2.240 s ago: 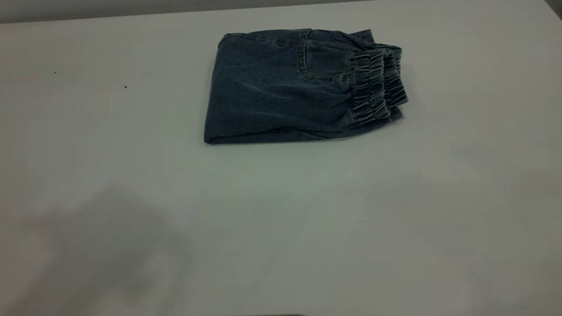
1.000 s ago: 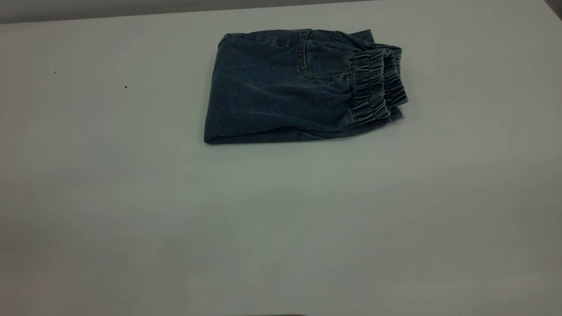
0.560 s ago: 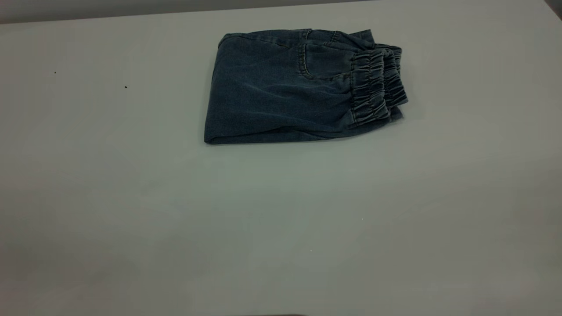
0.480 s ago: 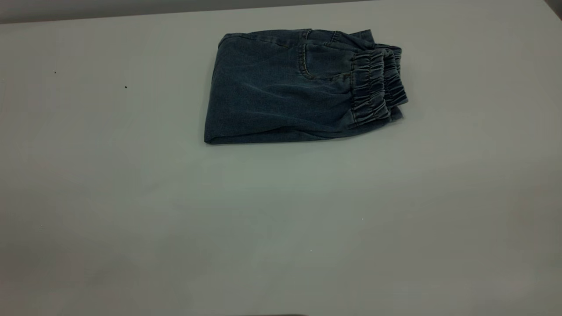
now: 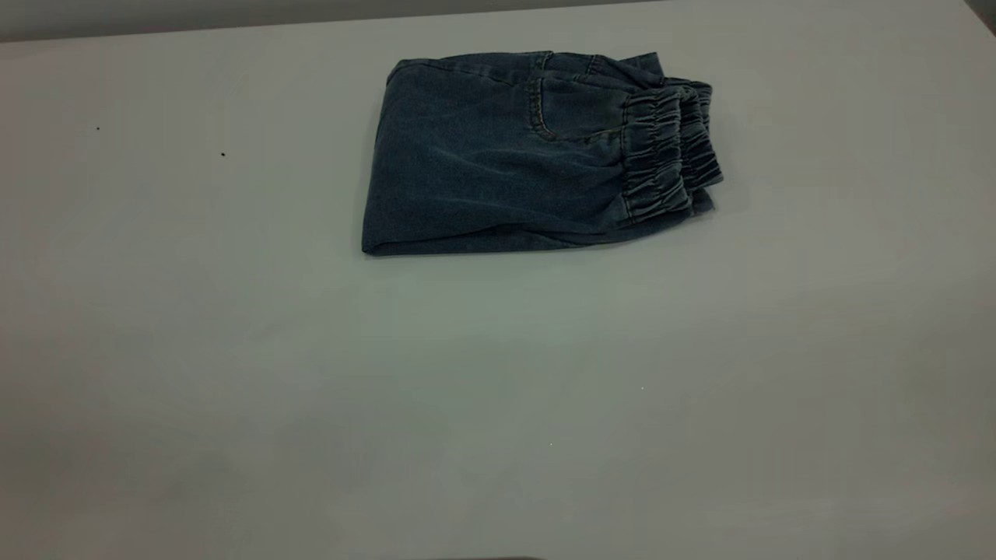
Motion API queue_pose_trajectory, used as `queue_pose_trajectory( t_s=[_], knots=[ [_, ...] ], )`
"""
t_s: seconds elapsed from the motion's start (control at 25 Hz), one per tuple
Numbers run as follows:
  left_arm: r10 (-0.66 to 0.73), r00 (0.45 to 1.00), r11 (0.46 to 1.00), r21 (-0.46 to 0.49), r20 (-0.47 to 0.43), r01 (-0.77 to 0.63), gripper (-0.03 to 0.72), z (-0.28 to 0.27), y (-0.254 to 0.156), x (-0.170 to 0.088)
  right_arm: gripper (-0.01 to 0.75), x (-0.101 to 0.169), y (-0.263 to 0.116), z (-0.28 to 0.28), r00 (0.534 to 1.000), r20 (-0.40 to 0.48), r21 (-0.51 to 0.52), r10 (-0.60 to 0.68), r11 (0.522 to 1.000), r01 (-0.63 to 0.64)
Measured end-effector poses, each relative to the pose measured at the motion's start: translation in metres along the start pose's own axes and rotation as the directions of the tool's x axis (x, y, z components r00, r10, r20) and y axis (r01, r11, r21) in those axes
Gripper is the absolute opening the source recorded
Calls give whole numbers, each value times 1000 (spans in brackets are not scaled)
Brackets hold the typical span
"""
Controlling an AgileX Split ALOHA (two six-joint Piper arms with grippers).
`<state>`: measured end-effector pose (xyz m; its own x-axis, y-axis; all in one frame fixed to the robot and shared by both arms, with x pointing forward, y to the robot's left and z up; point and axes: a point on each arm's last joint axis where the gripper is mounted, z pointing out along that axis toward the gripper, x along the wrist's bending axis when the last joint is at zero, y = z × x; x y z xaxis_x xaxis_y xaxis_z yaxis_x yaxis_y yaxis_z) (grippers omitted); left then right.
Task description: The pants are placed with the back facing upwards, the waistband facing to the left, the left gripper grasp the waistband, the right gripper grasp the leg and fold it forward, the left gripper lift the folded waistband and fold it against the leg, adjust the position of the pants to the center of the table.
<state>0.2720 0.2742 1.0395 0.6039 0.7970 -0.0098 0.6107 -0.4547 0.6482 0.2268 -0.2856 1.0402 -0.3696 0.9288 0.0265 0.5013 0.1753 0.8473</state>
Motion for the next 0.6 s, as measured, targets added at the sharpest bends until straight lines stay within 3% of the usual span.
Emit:
queue_pose_trajectory(
  t_s=[0.16,0.28,0.6],
  knots=[
    [-22,1000,999,-23,-15,22,497,-2,-2,1,490,0,0,0,1000,0,0,0,1000,0],
    [-109,990,993,-57,-86,104,497,-6,-4,4,490,0,0,0,1000,0,-1,0,1000,0],
    [-341,893,926,-268,-295,265,497,-25,-21,1,490,1,1,2,992,107,-8,67,998,-67]
  ],
)
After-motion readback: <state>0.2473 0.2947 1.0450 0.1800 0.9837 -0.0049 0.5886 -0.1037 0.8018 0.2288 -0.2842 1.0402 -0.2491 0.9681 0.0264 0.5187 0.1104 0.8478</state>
